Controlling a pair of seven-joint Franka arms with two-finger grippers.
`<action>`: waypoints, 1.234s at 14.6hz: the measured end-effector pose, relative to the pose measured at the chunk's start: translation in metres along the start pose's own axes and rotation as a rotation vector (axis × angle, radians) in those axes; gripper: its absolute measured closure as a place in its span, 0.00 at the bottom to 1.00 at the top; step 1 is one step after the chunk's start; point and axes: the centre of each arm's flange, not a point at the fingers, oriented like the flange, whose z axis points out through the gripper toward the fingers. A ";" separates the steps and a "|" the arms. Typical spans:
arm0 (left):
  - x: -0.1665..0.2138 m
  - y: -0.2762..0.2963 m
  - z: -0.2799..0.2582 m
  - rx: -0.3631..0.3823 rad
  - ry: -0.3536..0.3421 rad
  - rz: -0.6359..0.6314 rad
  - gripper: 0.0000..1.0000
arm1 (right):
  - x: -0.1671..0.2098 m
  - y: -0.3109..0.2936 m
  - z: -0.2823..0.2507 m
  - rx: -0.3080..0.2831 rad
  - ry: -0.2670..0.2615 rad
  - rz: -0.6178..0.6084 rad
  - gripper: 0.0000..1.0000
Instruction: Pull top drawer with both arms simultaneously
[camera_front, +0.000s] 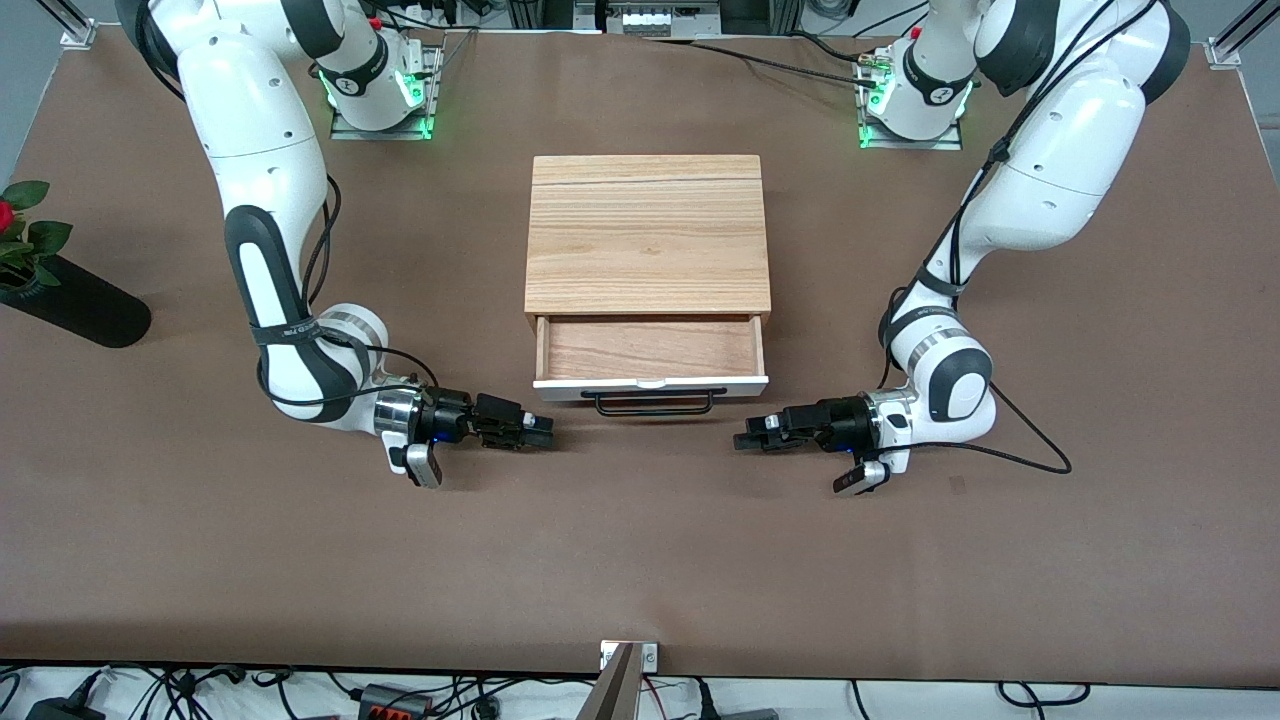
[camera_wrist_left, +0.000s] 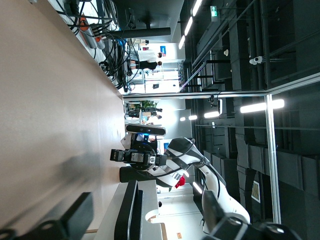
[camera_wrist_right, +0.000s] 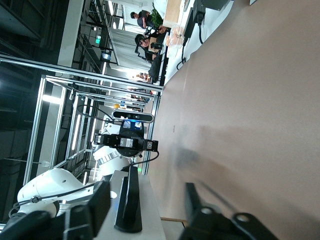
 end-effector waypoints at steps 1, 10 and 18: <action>0.005 0.004 -0.001 -0.002 0.003 0.012 0.00 | 0.001 0.000 -0.002 -0.001 0.003 0.000 0.18; 0.084 0.128 -0.076 0.454 -0.253 0.114 0.00 | 0.039 -0.038 -0.066 -0.096 -0.022 0.047 0.00; 0.070 0.265 -0.110 1.091 -0.516 0.248 0.00 | 0.042 -0.091 -0.231 -0.467 -0.375 0.111 0.00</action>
